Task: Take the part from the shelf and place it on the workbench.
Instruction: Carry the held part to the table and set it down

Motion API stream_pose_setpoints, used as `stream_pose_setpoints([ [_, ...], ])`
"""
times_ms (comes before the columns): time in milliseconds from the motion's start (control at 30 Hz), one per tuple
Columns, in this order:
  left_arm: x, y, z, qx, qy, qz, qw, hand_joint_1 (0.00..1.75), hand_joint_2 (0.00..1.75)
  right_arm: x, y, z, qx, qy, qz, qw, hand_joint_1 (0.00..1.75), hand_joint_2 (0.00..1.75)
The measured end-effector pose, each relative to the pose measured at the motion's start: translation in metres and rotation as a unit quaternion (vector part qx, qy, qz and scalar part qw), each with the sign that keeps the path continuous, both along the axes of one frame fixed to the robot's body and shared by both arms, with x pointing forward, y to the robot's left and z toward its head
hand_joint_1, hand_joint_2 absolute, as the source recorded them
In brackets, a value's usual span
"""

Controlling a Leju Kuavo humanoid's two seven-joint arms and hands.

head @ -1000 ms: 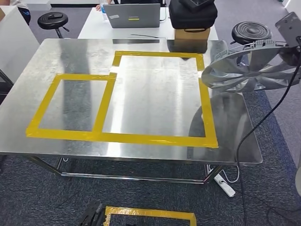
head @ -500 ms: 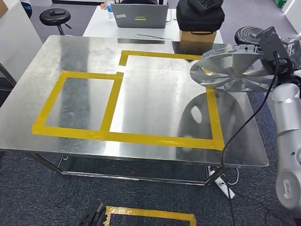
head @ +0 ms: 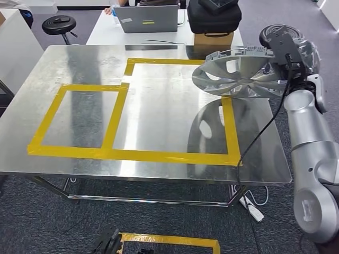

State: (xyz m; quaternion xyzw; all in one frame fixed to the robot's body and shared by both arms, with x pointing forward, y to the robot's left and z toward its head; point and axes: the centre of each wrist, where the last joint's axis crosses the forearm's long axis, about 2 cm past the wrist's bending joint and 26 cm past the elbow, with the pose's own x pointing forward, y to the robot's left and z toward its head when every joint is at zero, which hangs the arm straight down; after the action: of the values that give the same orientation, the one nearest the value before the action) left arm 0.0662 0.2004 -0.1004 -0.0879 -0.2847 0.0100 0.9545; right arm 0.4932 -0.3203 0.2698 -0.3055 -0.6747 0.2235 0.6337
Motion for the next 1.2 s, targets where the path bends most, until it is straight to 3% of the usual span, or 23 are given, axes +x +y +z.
stream_pose_setpoints([
  [167,0.01,-0.005,0.003,-0.003,-0.007,-0.014,1.0,0.0,1.75,-0.012,0.049,-0.038,0.035,0.041,0.051,0.997,1.75,1.75],
  [467,0.013,-0.011,0.004,-0.004,-0.004,-0.029,1.0,0.0,1.75,-0.055,0.116,-0.114,0.08,0.141,0.117,0.98,1.75,1.75],
  [800,0.014,-0.016,0.006,-0.007,-0.005,-0.033,0.999,0.0,1.75,-0.079,0.155,-0.138,0.098,0.191,0.159,0.964,1.75,1.75],
  [1067,0.01,-0.015,0.005,-0.043,0.029,-0.015,0.999,0.0,1.75,-0.09,0.16,-0.152,0.089,0.217,0.159,0.959,1.75,1.75],
  [1200,0.009,-0.016,0.005,-0.053,0.04,-0.011,0.998,0.0,1.75,-0.09,0.157,-0.153,0.084,0.224,0.151,0.959,0.0,0.0],
])
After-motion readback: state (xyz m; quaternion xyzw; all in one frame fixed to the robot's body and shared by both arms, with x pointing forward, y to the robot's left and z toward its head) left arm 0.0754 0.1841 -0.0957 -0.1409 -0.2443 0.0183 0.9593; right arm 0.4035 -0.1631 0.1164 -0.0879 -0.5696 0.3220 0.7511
